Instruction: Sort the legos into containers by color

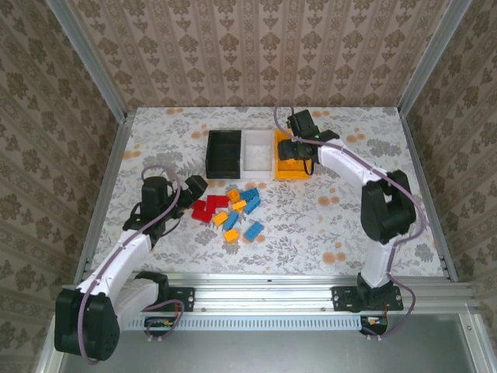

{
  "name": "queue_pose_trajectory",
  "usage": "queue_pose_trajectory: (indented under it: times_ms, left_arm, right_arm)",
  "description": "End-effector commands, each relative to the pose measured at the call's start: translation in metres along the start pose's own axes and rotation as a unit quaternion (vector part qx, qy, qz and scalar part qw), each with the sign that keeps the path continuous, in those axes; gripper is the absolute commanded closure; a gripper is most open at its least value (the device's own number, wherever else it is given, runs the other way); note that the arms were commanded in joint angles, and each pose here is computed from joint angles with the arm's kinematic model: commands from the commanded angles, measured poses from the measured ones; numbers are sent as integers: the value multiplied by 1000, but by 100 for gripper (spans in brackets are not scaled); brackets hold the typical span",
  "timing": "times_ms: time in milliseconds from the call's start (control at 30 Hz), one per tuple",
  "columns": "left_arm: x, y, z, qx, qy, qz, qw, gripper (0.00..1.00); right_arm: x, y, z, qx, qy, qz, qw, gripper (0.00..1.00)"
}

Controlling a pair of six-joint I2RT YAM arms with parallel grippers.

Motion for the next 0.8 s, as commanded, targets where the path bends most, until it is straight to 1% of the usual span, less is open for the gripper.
queue_pose_trajectory:
  times_ms: [0, 100, 233, 267, 333, 433, 533, 600, 767]
  left_arm:
    - [15, -1, 3, -12, -2, -36, 999, 0]
    - [26, -5, 4, -20, -10, -73, 997, 0]
    - [41, -11, 6, -43, -37, -107, 993, 0]
    - [44, -12, 7, -49, -44, -112, 991, 0]
    - [50, -14, 9, -57, -50, -117, 990, 0]
    - [57, -14, 12, -63, -57, -118, 989, 0]
    - [57, -15, 13, -58, -61, -113, 990, 0]
    - [56, -15, 14, -50, -60, -107, 991, 0]
    - [53, -12, 17, -32, -57, -88, 994, 1]
  right_arm:
    - [35, -51, 8, -58, -13, -23, 998, 32]
    - [79, -60, 42, -55, -40, -61, 996, 37]
    - [134, -47, 84, -17, -82, -98, 992, 52]
    - [147, -42, 93, -9, -95, -106, 990, 53]
    - [167, -30, 106, 2, -112, -108, 988, 53]
    - [188, -8, 108, 15, -125, -107, 986, 48]
    - [194, 15, 101, 11, -141, -75, 987, 43]
    - [195, 26, 99, 18, -152, -60, 986, 42]
    - [199, 30, 93, 19, -173, -57, 983, 41]
Point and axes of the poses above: each hand's point on the last joint's axis, 136 mm out from that joint toward the fingers, its own y axis out along the fingers, its own x axis along the line the jaws close on, z = x × y, the point moved 9 cm from there along -y, back along the fingers, and after that the axes turned 4 degrees about -y, right-handed, at the moved point
